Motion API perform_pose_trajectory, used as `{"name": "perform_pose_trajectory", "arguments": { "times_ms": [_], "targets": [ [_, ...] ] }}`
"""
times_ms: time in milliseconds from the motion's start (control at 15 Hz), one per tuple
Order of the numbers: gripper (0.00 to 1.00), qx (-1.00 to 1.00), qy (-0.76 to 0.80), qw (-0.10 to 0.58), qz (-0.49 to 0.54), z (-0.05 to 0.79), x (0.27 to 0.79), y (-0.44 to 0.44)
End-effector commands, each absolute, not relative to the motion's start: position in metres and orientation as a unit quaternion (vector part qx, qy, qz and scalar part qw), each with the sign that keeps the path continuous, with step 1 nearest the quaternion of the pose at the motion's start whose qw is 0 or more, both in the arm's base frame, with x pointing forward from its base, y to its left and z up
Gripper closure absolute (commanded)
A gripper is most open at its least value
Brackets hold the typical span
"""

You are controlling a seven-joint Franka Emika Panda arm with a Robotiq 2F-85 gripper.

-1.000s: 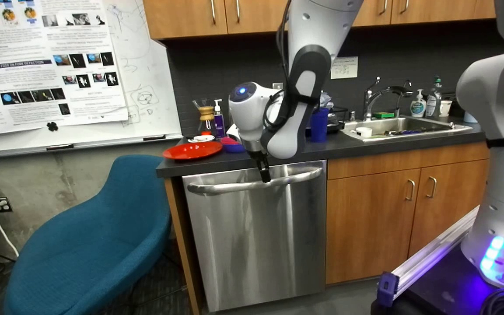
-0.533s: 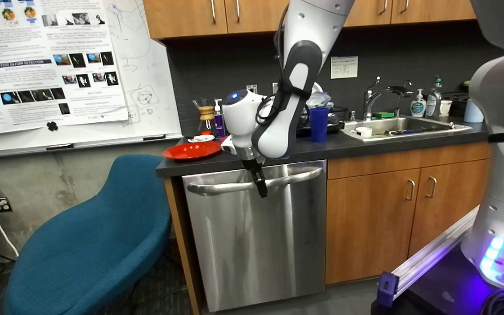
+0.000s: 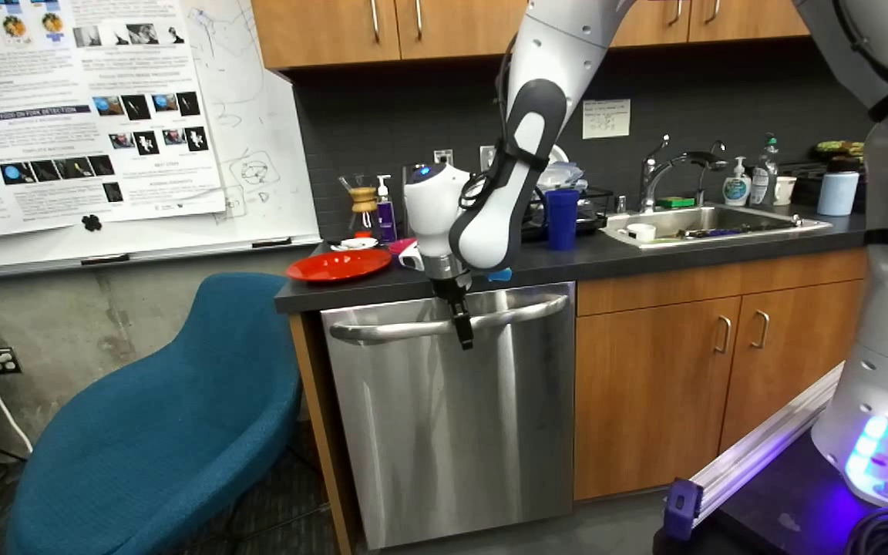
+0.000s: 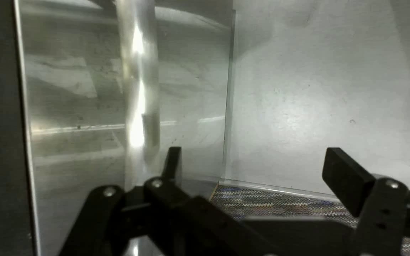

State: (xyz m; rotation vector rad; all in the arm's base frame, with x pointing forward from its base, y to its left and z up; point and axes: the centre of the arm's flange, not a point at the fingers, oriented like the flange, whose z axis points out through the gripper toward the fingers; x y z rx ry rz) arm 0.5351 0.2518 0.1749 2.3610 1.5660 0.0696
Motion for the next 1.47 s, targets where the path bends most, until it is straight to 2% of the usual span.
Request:
{"name": "perform_pose_trajectory", "arguments": {
  "times_ms": [0, 467, 1067, 1400],
  "targets": [
    [0.0, 0.823, 0.546, 0.152, 0.024, 0.174, 0.534, 0.252],
    [0.0, 0.823, 0.548, 0.149, 0.023, 0.172, 0.531, 0.257],
    [0.0, 0.867, 0.466, 0.142, 0.108, 0.218, 0.586, 0.329],
    [0.0, 0.882, 0.44, 0.133, 0.103, 0.213, 0.602, 0.345]
  ]
}}
